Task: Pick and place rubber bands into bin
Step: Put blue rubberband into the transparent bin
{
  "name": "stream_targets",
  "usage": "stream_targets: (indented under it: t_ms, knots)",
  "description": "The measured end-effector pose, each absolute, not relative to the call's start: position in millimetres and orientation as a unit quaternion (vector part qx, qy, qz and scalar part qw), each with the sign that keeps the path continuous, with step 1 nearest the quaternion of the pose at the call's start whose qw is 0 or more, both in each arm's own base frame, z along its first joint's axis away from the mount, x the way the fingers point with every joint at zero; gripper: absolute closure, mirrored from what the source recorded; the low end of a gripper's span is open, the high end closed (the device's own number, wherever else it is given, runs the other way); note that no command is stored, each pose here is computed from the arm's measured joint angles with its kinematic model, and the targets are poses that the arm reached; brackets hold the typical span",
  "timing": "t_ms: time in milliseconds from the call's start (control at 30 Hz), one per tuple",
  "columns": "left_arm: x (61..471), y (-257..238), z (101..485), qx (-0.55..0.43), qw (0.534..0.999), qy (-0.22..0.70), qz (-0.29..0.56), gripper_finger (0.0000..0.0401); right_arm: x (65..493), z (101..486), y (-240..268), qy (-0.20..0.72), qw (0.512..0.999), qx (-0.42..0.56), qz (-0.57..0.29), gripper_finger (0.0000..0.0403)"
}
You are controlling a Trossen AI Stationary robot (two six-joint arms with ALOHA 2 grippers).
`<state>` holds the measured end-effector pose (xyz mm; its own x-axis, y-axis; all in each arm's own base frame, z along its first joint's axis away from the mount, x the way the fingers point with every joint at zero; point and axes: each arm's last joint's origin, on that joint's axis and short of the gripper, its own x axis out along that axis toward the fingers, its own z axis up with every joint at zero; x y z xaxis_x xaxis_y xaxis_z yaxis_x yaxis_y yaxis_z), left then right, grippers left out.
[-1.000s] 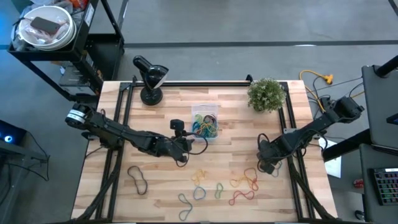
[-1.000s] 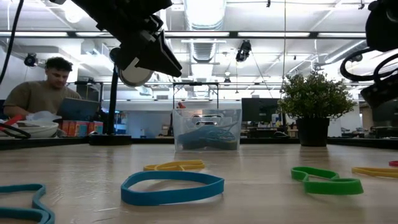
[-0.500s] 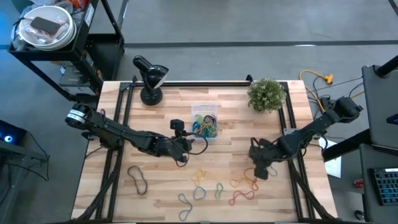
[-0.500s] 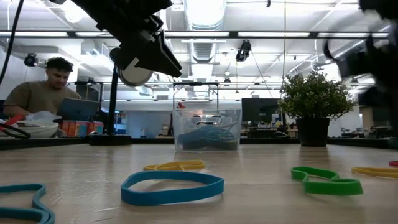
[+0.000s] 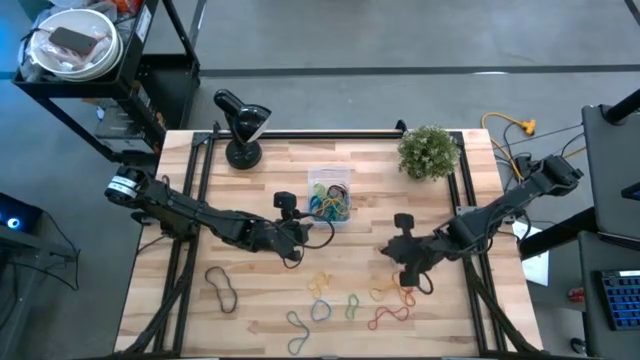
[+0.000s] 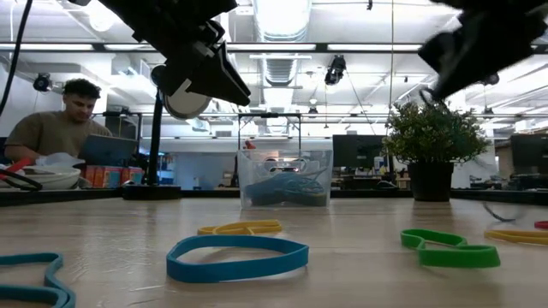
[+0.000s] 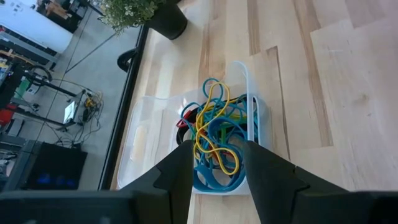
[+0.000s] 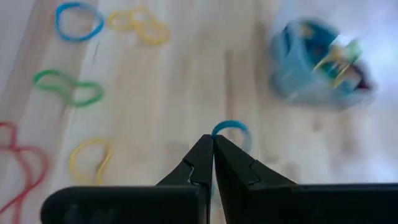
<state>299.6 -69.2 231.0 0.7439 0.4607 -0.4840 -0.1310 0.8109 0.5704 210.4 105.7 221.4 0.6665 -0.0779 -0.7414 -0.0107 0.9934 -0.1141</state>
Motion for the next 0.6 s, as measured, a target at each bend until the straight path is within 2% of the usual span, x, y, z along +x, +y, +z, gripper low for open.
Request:
stream_targets:
  t_ms: [233,600]
  knots:
    - [300,-69,231,0.260,0.897,0.318,0.165,0.0276,219,238,104,0.349,0.923,-0.145,-0.067,0.0395]
    - [299,-69,230,0.261,0.895,0.321,0.164,0.0276,241,249,99,0.319,0.908,-0.246,-0.118,0.0395]
